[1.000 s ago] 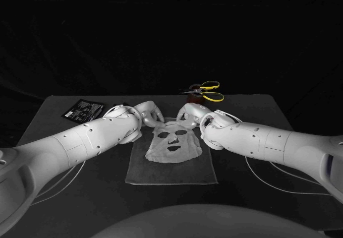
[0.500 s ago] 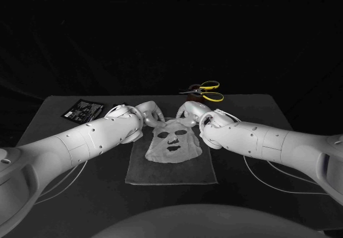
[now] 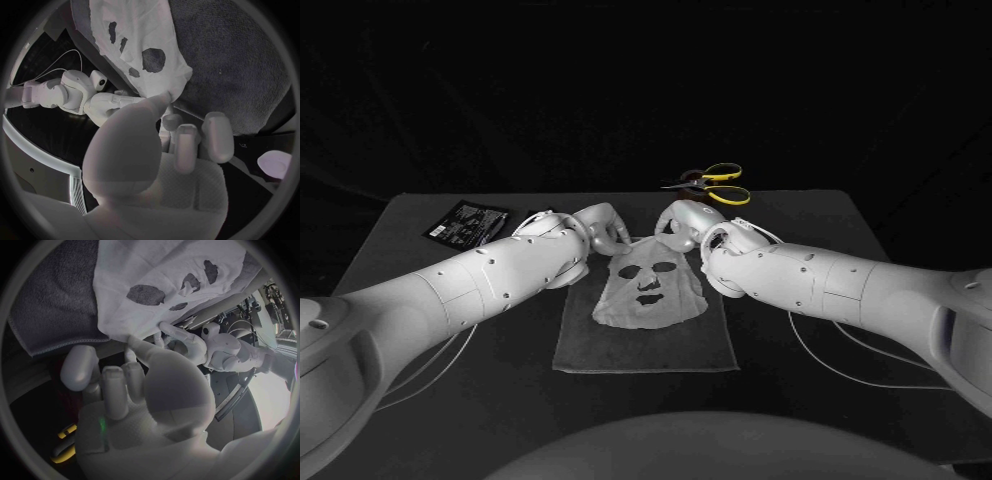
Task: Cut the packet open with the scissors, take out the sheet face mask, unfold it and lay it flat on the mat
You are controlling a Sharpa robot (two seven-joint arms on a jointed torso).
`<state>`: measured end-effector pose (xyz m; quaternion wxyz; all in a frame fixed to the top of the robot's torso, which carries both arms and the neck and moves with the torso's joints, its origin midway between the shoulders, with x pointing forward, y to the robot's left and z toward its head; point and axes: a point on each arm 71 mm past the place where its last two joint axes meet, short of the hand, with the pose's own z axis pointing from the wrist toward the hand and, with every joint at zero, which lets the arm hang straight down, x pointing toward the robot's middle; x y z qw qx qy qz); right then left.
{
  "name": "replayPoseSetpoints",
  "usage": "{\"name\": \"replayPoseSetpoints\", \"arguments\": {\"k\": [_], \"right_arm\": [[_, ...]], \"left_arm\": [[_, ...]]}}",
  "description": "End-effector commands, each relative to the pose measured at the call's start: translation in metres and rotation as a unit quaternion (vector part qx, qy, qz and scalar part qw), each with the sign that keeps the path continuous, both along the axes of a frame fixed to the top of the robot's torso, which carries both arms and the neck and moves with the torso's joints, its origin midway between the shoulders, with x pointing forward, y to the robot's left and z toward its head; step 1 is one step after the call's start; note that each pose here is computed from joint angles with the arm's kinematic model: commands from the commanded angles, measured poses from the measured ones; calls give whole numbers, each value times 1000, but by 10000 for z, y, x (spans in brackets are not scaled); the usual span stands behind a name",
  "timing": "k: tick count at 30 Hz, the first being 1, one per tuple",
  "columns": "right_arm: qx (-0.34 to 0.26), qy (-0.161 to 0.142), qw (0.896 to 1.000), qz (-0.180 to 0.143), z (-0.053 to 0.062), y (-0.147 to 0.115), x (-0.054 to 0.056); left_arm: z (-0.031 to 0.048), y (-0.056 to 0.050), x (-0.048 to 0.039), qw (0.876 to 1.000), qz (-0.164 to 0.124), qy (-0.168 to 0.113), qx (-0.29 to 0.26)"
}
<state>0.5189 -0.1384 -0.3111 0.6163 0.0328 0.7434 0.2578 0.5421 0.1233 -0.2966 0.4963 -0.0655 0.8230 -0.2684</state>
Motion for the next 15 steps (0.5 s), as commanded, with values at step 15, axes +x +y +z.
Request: {"name": "replayPoseSetpoints", "arguments": {"k": [15], "right_arm": [[-17,13,1000,2,-30,2,49]], "left_arm": [[16,94,33,999,31,-6,-4]]}}
